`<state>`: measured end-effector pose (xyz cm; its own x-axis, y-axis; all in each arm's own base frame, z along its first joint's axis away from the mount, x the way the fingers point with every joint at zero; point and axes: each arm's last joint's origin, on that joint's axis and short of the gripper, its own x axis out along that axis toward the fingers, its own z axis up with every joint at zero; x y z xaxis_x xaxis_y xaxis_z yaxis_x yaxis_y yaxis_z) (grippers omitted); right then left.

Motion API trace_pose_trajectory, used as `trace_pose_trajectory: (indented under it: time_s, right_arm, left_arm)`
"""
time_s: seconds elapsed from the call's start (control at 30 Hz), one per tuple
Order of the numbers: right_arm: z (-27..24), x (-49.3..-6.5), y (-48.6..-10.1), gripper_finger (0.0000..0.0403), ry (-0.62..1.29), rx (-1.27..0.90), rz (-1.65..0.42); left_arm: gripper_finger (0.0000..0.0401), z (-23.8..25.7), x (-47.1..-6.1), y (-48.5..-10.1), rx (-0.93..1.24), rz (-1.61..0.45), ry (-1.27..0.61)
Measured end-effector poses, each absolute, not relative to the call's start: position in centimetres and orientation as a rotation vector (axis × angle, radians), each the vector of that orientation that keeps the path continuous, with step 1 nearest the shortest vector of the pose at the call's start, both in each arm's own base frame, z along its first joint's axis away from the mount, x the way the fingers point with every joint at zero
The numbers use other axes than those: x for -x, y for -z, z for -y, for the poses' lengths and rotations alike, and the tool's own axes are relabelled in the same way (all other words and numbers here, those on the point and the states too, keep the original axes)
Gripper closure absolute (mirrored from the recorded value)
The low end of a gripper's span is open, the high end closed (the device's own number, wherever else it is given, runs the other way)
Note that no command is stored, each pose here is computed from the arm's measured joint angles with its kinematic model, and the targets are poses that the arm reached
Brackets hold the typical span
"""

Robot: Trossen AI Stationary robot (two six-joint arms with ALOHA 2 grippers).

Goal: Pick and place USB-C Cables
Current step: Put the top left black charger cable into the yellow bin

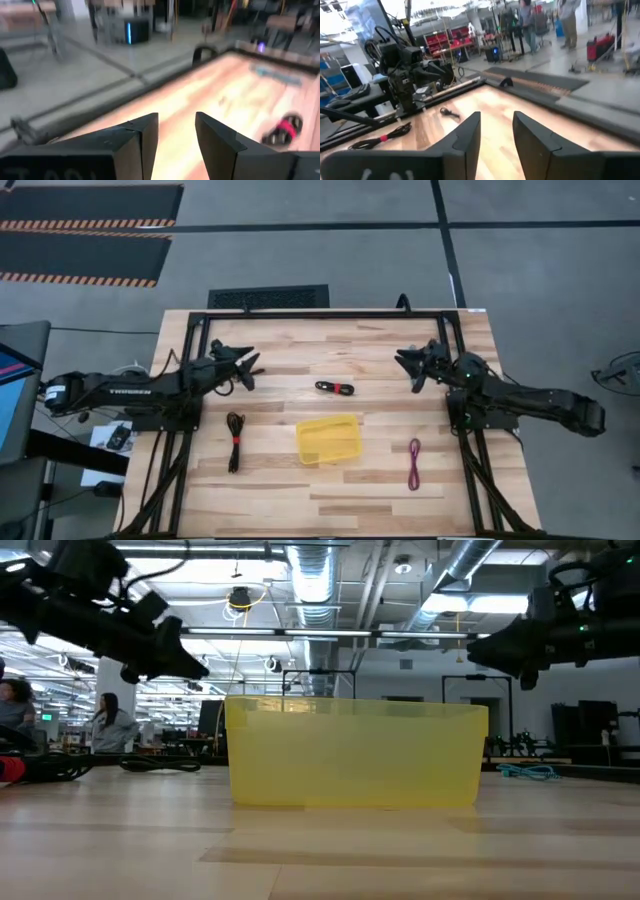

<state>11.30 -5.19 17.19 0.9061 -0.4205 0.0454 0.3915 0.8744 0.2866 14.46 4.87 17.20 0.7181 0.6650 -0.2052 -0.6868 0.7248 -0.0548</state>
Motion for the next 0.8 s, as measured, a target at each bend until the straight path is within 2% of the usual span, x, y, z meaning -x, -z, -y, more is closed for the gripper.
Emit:
trace_pose_trajectory:
  time_s: [0.27, 0.37, 0.6, 0.8]
  right_arm:
    - [3.5, -12.4, -17.2, 0.0200, 0.273, -0.350, 0.103]
    - [3.0, -12.8, -17.4, 0.0186, 0.315, -0.364, 0.128]
    - [2.6, -13.7, -17.1, 0.0190, 0.436, -0.363, 0.076]
    - [2.8, -14.4, -17.0, 0.0194, 0.476, -0.373, 0.089]
  left_arm:
    - [0.0269, -5.2, -15.9, -18.6, 0.170, -0.485, -0.787]
    - [0.0252, -5.3, -16.3, -18.1, 0.194, -0.524, -0.800]
    - [0.0199, -5.5, -17.0, -16.4, 0.252, -0.604, -0.839]
    - [0.0182, -6.1, -17.2, -15.5, 0.283, -0.648, -0.877]
